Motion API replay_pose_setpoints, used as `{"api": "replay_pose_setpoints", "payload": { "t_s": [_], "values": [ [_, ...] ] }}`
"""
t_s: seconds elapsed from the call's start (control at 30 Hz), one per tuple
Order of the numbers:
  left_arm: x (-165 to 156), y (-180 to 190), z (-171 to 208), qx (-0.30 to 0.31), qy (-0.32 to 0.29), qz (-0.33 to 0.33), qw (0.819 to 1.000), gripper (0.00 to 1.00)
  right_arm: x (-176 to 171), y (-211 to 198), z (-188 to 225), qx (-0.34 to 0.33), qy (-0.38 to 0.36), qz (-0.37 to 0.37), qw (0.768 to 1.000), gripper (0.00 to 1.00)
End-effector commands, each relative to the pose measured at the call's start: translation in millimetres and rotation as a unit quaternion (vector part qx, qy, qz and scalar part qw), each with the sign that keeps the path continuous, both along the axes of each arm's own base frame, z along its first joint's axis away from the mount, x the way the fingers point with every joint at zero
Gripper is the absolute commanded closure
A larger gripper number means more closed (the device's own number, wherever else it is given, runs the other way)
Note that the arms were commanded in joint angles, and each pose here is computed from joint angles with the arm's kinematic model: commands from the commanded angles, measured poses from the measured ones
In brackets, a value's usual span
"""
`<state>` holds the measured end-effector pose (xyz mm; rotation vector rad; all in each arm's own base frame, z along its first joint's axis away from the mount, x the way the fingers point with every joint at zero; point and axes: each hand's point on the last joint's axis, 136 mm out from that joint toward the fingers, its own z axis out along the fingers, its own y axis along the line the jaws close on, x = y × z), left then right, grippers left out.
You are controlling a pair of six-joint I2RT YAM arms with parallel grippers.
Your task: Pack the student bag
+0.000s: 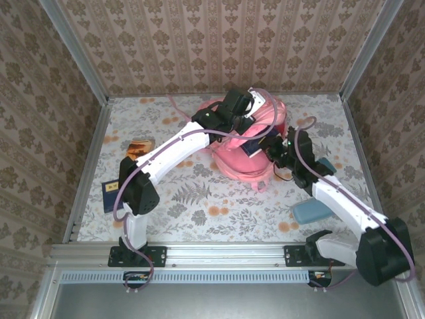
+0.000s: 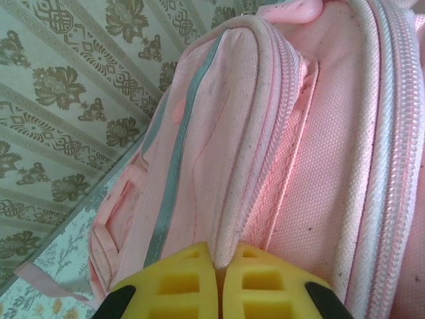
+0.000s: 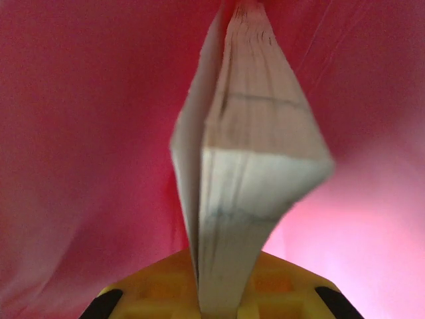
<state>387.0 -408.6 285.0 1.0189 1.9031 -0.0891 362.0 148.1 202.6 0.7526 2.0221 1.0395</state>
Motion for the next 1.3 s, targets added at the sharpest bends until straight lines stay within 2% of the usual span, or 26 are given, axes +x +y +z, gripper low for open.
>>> {"api": "replay_pose_setpoints", "payload": {
  "t_s": [0.0, 0.1, 0.2, 0.47, 0.53, 0.6, 0.67, 0.7, 0.77, 0.9, 1.0, 1.07, 1.27],
  "values": [
    [-6, 8, 105, -0.118, -0.075, 0.017, 0.990, 1.00, 40, -10, 39, 0.013, -0.101, -0.066, 0.993, 0.95],
    [-7, 10, 109, -0.128, -0.076, 0.019, 0.989, 1.00, 60, -3, 27, 0.032, -0.087, -0.081, 0.992, 0.95],
    [-7, 9, 110, -0.139, -0.072, 0.018, 0.987, 1.00, 80, 5, -2, 0.049, -0.061, -0.104, 0.992, 0.95],
    [-7, 5, 102, -0.160, -0.046, 0.010, 0.986, 1.00, 127, 17, -45, 0.072, -0.053, -0.142, 0.986, 0.92],
    [-7, 4, 101, -0.163, -0.040, 0.006, 0.986, 1.00, 137, 22, -54, 0.076, -0.043, -0.138, 0.987, 0.81],
    [-5, 7, 100, -0.166, -0.034, 0.011, 0.985, 1.00, 141, 27, -62, 0.079, -0.026, -0.133, 0.988, 0.59],
    [-2, 11, 98, -0.169, -0.030, 0.017, 0.985, 1.00, 138, 28, -66, 0.083, -0.014, -0.129, 0.988, 0.44],
    [-1, 12, 97, -0.171, -0.027, 0.020, 0.985, 1.00, 134, 27, -66, 0.087, -0.008, -0.128, 0.988, 0.39],
    [2, 14, 95, -0.174, -0.024, 0.023, 0.984, 1.00, 126, 24, -64, 0.101, -0.001, -0.125, 0.987, 0.36],
    [8, 17, 88, -0.170, -0.018, 0.029, 0.985, 1.00, 102, 14, -60, 0.124, 0.029, -0.122, 0.984, 0.42],
    [12, 20, 81, -0.169, -0.012, 0.038, 0.985, 1.00, 82, 6, -57, 0.132, 0.049, -0.126, 0.982, 0.55],
    [12, 20, 78, -0.174, -0.009, 0.039, 0.984, 1.00, 71, 2, -54, 0.138, 0.057, -0.126, 0.981, 0.56],
    [15, 22, 62, -0.167, 0.002, 0.046, 0.985, 1.00, 34, 2, -49, 0.139, 0.100, -0.102, 0.980, 0.82]
  ]
}}
